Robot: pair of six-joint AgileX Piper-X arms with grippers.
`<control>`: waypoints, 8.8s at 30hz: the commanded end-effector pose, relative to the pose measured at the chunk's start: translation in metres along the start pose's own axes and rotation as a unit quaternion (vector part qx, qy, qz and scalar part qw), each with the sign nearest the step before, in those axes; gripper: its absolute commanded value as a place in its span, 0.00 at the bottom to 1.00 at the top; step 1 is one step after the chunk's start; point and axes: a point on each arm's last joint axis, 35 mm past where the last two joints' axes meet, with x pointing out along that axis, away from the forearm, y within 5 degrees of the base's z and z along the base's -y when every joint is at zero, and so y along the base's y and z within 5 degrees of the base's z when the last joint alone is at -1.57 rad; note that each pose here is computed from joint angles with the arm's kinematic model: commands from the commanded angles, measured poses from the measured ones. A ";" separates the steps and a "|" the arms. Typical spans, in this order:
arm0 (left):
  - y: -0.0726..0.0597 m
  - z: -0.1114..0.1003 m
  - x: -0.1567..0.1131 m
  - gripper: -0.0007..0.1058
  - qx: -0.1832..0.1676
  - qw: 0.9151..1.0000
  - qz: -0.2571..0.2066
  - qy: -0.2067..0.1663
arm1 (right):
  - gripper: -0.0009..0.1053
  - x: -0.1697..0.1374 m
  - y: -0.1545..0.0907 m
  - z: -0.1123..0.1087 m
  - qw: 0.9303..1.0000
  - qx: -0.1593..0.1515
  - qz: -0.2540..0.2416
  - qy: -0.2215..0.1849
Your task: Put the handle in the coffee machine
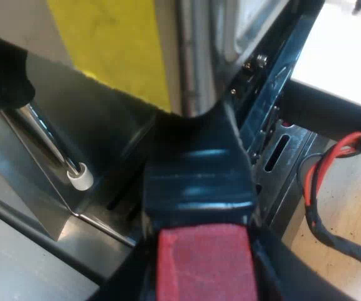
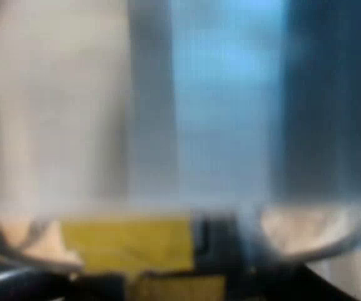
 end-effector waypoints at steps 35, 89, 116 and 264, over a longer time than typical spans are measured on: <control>-0.013 0.049 -0.062 0.01 0.008 0.996 0.083 0.042 | 0.26 0.004 -0.012 0.026 0.997 0.058 -0.023 -0.045; -0.063 0.034 0.021 0.01 0.012 0.975 -0.101 0.196 | 0.26 -0.057 -0.039 0.001 0.999 0.007 0.019 0.035; -0.096 0.049 0.052 0.01 0.118 0.970 -0.142 0.158 | 0.26 -0.157 -0.154 0.040 0.951 0.018 0.297 0.088; -0.167 -0.052 -0.108 0.66 -0.173 0.948 0.225 -0.142 | 0.59 -0.204 -0.379 -0.030 0.953 -0.039 0.050 0.298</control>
